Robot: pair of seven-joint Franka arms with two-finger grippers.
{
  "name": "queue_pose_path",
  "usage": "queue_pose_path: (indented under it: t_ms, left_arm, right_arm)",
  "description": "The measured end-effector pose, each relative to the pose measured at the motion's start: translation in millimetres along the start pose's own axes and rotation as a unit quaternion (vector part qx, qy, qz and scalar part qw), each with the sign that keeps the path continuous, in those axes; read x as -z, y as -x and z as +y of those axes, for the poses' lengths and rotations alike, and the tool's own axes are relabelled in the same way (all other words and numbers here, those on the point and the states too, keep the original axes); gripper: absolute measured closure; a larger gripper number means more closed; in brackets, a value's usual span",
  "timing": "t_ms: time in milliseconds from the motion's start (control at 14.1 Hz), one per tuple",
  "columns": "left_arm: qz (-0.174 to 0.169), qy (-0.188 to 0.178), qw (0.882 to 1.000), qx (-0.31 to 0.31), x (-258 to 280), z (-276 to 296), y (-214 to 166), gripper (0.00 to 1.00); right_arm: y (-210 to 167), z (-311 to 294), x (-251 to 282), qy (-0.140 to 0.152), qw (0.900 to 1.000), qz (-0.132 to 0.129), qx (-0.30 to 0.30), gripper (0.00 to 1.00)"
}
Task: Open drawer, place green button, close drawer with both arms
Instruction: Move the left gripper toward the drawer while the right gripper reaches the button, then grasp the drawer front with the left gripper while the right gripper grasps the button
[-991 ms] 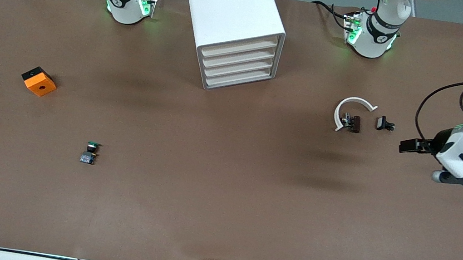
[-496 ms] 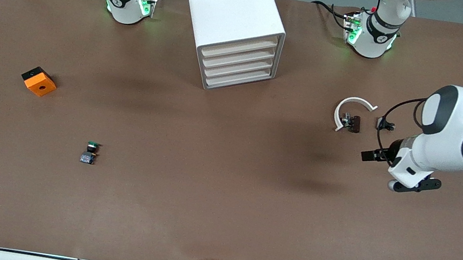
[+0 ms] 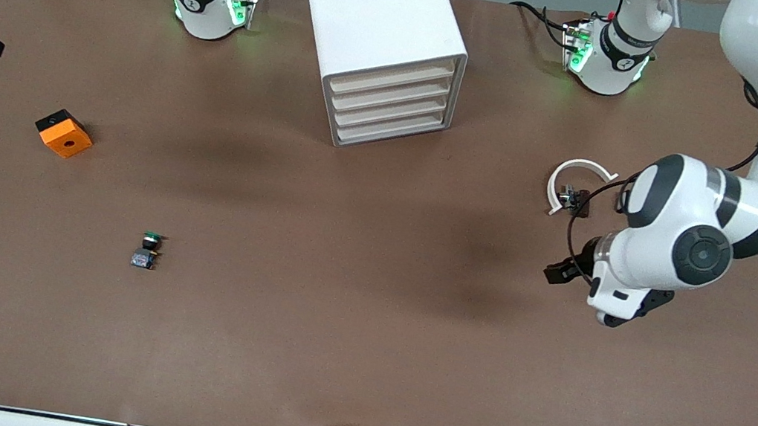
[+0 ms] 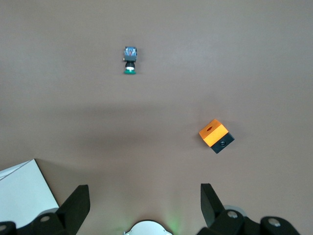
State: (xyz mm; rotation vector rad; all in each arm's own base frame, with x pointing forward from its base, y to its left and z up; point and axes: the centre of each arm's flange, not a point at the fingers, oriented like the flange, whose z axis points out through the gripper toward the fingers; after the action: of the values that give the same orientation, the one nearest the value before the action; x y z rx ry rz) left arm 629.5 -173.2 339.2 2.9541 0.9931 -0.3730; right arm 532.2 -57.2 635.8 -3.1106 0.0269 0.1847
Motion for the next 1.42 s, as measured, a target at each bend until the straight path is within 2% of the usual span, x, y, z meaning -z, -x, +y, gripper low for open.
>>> queue_pose_path:
  t_ms: [212, 354, 496, 637, 779, 920, 1133, 1416]
  left_arm:
    - [-0.058, 0.040, 0.993, 0.099, -13.5, 26.9, -7.7, 0.00]
    - [-0.086, 0.048, 0.984, 0.148, -24.6, 38.1, -9.7, 0.00]
    - [-0.126, 0.029, 0.971, 0.202, -40.9, 47.4, 2.9, 0.00]
    - [-0.164, -0.011, 0.956, 0.243, -61.3, 56.2, 24.5, 0.00]
    - [-0.196, -0.047, 0.941, 0.272, -79.5, 63.5, 43.4, 0.00]
    - [-0.224, -0.084, 0.917, 0.318, -95.0, 67.0, 52.7, 0.00]
    - [-0.268, -0.155, 0.873, 0.377, -126.8, 63.2, 59.3, 0.00]
    - [-0.330, -0.223, 0.812, 0.427, -154.4, 62.9, 72.3, 0.00]
  right_arm:
    - [-32.6, 2.6, -38.1, 0.000, 1.000, -0.020, 0.004, 0.00]
    - [-51.2, 6.6, -58.8, 0.003, 1.000, -0.022, 0.014, 0.00]
    - [-62.7, 11.9, -68.5, 0.008, 0.999, -0.014, 0.030, 0.00]
    - [-65.3, 17.2, -71.4, 0.010, 0.999, -0.013, 0.029, 0.00]
    - [-69.9, 27.2, -72.9, 0.011, 1.000, 0.000, 0.021, 0.00]
    - [-80.7, 39.9, -88.1, 0.011, 1.000, 0.014, -0.008, 0.00]
    - [-106.9, 42.4, -134.3, 0.006, 0.997, 0.022, -0.068, 0.00]
    - [-146.8, 24.5, -194.1, -0.026, 0.993, 0.046, -0.104, 0.00]
